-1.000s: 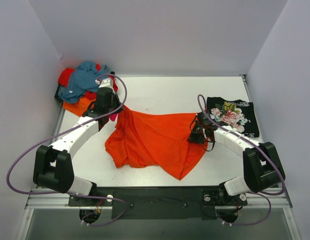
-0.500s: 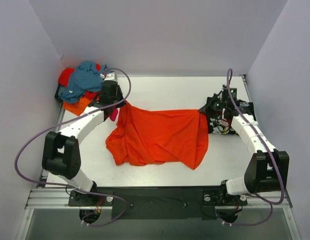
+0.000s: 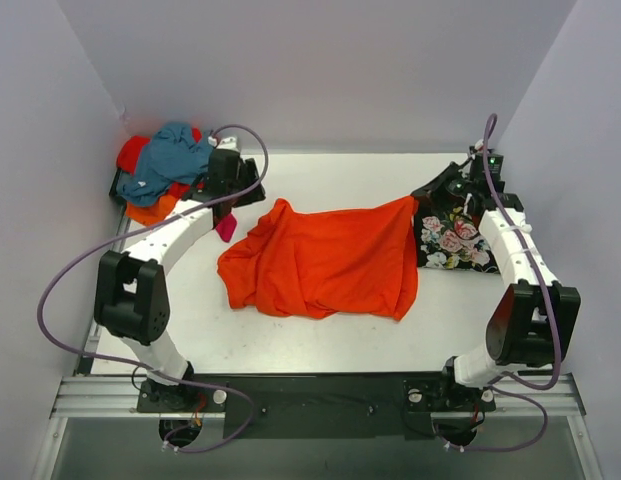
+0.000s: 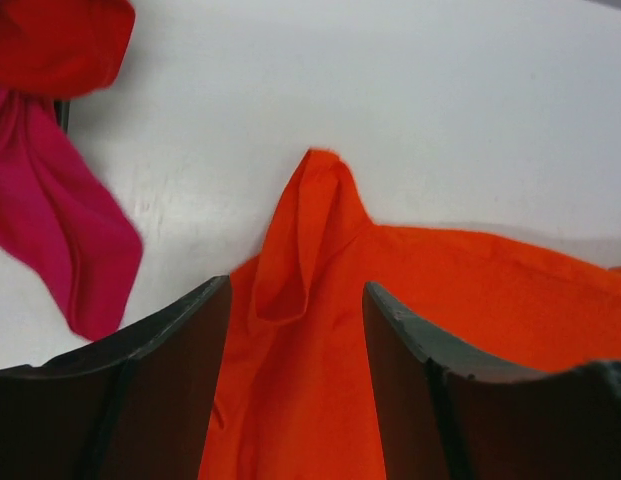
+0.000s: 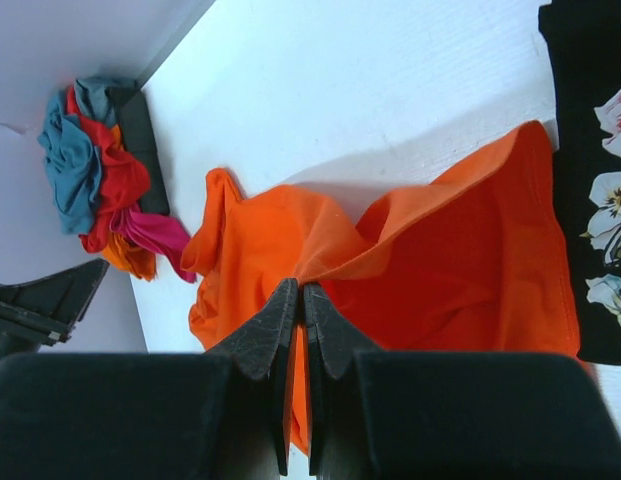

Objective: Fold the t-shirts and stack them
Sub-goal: Flatten out the tshirt

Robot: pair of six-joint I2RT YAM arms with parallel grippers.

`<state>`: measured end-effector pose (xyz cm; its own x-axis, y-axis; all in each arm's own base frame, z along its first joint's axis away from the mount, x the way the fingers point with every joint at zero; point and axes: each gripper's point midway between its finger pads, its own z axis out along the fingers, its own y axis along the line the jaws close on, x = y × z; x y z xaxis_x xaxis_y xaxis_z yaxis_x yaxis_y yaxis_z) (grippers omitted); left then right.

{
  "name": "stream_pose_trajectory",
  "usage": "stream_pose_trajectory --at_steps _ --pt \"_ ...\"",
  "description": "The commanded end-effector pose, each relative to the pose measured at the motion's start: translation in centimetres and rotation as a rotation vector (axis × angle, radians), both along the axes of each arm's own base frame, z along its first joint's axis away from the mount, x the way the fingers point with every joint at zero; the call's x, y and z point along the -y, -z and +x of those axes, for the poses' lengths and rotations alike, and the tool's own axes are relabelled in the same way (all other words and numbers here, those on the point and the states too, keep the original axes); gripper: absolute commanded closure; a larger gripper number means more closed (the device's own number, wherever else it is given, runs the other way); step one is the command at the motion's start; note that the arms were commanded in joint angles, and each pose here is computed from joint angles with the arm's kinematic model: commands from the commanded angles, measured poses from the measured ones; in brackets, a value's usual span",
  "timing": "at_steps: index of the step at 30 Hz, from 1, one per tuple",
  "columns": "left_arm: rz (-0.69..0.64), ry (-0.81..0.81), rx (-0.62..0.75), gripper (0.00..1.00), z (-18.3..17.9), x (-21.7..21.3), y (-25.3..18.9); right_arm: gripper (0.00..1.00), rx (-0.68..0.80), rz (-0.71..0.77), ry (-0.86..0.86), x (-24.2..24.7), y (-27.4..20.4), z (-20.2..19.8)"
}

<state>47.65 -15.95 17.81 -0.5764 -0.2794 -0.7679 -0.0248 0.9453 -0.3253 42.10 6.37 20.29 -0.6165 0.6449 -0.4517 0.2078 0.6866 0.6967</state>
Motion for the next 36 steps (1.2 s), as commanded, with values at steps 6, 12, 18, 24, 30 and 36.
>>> stream_pose_trajectory --at_steps 6,12,18,24,30,36 --pt "-0.067 -0.02 -0.005 0.37 -4.5 -1.5 2.5 1.0 -0.017 0.041 -0.035 -1.0 1.1 -0.1" --pt "-0.044 0.037 -0.084 0.33 -3.9 -0.8 6.0 1.0 -0.021 0.047 -0.042 -1.1 1.4 -0.2" --pt "-0.121 0.097 -0.154 0.39 -2.5 0.7 8.2 1.0 -0.024 0.048 -0.038 -1.0 1.5 -0.2" --pt "-0.108 0.119 -0.173 0.46 -1.6 1.1 9.3 1.0 -0.029 0.056 -0.036 -0.9 1.5 -0.2" --pt "-0.102 0.14 -0.181 0.97 -0.4 1.6 9.7 1.0 -0.038 0.065 -0.033 -0.8 1.7 -0.2" --pt "-0.078 0.111 -0.1 1.0 0.6 0.9 6.8 1.0 -0.065 0.065 -0.026 -0.6 2.3 0.3"
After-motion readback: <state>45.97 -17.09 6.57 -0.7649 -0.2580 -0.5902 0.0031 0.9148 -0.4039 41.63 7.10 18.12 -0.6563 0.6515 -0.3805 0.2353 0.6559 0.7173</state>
